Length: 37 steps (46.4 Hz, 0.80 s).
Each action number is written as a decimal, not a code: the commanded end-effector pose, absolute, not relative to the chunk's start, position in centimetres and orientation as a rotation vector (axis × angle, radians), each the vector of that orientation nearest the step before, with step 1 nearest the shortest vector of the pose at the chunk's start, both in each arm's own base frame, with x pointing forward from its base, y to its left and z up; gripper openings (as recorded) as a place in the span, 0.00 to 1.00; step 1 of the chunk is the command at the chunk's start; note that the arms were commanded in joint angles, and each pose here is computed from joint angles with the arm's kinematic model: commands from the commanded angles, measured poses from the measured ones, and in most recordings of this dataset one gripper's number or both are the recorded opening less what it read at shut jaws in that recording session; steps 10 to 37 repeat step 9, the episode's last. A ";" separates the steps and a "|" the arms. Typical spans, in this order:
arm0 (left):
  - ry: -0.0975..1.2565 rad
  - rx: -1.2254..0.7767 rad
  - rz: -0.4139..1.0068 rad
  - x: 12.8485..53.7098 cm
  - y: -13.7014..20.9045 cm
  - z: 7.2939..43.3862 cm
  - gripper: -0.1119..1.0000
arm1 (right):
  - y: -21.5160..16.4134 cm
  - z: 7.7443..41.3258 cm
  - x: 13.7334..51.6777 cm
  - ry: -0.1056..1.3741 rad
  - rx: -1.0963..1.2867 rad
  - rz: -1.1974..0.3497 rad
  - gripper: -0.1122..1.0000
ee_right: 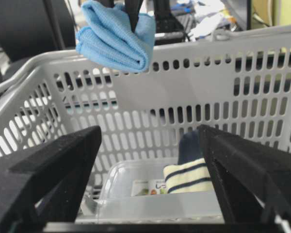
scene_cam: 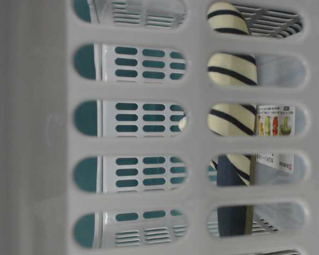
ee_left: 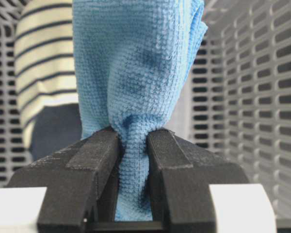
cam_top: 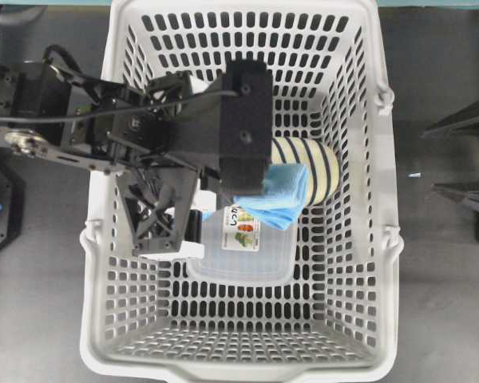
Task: Pick up the blue cloth from the shopping basket with the left arm.
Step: 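Lift the blue cloth upward out of the basket with the left gripper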
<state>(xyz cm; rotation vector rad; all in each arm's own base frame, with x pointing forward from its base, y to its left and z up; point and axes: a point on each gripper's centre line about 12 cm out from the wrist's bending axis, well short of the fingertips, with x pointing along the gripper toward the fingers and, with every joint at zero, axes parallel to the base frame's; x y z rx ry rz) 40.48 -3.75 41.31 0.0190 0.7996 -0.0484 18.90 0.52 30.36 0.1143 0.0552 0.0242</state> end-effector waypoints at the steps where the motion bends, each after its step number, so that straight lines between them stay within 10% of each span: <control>1: 0.751 0.059 -0.069 39.7 -3.9 43.0 0.22 | 0.5 30.8 19.0 0.041 0.121 0.025 0.80; 37: 0.751 0.059 -0.065 39.7 -3.7 43.0 0.22 | 0.5 30.7 19.0 0.045 0.119 0.026 0.80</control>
